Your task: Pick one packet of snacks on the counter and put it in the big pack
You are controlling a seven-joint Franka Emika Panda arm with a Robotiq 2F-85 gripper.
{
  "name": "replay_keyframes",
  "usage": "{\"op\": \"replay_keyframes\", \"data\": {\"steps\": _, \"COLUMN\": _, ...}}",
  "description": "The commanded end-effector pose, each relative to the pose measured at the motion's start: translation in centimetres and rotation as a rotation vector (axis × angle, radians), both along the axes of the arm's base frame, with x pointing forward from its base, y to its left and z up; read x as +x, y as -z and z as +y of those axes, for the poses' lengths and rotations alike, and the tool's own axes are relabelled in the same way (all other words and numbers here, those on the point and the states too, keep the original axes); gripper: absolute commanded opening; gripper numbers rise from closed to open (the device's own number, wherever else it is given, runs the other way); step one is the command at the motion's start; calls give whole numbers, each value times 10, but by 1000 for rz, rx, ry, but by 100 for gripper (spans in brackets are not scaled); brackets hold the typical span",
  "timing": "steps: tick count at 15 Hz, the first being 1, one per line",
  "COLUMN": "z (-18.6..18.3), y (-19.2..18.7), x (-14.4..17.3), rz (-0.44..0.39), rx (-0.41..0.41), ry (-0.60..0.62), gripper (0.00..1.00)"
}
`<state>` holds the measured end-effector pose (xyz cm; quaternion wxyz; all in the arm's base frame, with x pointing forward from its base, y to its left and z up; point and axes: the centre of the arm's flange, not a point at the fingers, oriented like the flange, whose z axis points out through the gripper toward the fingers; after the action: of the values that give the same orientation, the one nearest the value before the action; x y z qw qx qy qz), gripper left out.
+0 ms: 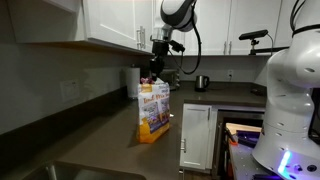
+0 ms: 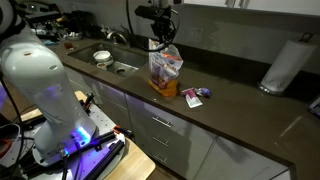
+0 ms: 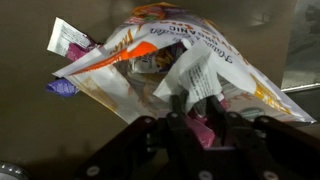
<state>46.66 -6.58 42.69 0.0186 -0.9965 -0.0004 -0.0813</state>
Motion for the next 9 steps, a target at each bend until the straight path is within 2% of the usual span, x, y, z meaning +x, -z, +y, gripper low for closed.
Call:
{"op": "replay_keyframes", "data": {"steps": 1, "z": -21, "y": -14, "x": 0, "rz": 0, "rx": -38, "ry": 7, "gripper": 63}}
{"op": "replay_keyframes", "data": {"steps": 6, "z": -59, "y": -43, "x": -4, "rz": -57, "rx": -124, "ry": 62, "gripper": 95}}
{"op": "replay_keyframes", "data": {"steps": 7, "z": -65, "y": -46, "x": -5, "rz": -61, "rx": -133, "ry": 69, "gripper": 99}}
{"op": "replay_keyframes", "data": {"steps": 9, "z": -74, "y": -49, "x": -7, "rz": -67, "rx": -151, "ry": 84, "gripper": 100}}
